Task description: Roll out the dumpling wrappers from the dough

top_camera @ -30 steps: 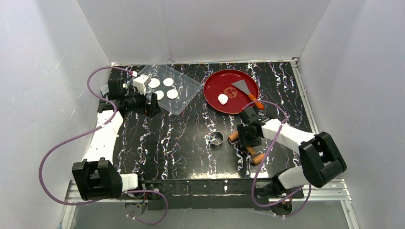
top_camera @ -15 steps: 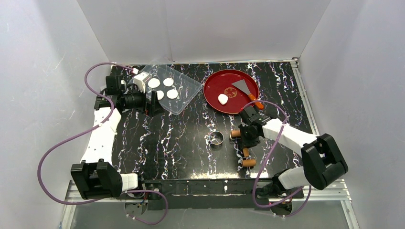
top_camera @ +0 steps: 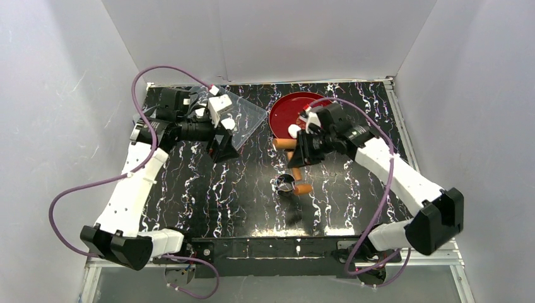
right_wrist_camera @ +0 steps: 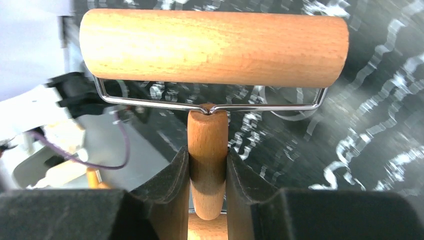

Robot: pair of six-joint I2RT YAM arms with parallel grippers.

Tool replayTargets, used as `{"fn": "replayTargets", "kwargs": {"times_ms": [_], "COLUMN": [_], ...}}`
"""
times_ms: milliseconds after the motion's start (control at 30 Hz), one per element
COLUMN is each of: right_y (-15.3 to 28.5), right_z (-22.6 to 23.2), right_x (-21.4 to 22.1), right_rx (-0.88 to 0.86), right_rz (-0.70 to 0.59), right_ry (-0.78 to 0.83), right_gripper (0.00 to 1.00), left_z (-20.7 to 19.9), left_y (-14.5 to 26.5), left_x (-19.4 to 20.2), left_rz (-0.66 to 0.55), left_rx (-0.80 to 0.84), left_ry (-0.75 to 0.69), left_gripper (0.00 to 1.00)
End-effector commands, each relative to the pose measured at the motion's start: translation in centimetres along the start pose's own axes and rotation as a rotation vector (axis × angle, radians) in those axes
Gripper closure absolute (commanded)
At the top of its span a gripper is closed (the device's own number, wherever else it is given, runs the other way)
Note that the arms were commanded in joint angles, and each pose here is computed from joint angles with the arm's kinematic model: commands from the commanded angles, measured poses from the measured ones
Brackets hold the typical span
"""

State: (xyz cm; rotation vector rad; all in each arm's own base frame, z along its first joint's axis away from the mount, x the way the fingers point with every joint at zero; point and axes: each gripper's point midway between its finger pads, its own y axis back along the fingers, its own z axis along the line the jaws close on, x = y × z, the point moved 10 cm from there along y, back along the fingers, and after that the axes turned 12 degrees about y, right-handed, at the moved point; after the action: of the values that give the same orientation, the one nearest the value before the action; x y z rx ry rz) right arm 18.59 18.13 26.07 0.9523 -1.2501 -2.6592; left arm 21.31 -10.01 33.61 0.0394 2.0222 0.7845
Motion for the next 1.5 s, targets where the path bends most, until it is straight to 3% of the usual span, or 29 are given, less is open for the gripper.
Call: {"fn": "replayTargets", "kwargs": {"times_ms": [0, 233, 467, 800, 1000, 1267, 1467], "right_y": [-0.1, -3.3, -3.8, -4.2, -3.4, -3.6, -3.5], "right_z": [4.5, 9.2, 12.3, 13.8, 14.6, 14.9, 15.7], "right_x": [-4.8, -10.6, -11.2, -9.5, -9.4, -9.1, -9.5], "right_rx": [-0.283, -0.48, -0.563, -0.61, -0.637, -0.67, -0.763], "right_rz": [-0.019, 0.07, 0.096, 0.123, 0.082, 0.083, 0.053], "right_ry": [0.061, 0.108, 0.155, 0.178, 0.198, 0.2, 0.191], "right_gripper": [0.99, 0.99, 0.99, 0.99, 0.99, 0.99, 0.99], "left_z": [-3.8, -5.4, -4.8, -4.8, -4.1, -3.5, -3.1], "left_y": [3.0, 4.2, 4.7, 3.1, 2.4, 1.7, 1.0], "left_x": [-0.6, -0.4, 0.5, 0.0, 0.7, 0.3, 1.3], "left_rz": [0.029, 0.098, 0.263, 0.215, 0.247, 0.237, 0.266], "left_rx": [-0.037, -0.049, -0.011, 0.103, 0.095, 0.073, 0.11], "left_ry": [-0.242, -0.661, -0.946, -0.998, -0.979, -0.973, -0.965], "left_gripper": [0.01, 0.01, 0.01, 0.0, 0.01, 0.31, 0.38]}}
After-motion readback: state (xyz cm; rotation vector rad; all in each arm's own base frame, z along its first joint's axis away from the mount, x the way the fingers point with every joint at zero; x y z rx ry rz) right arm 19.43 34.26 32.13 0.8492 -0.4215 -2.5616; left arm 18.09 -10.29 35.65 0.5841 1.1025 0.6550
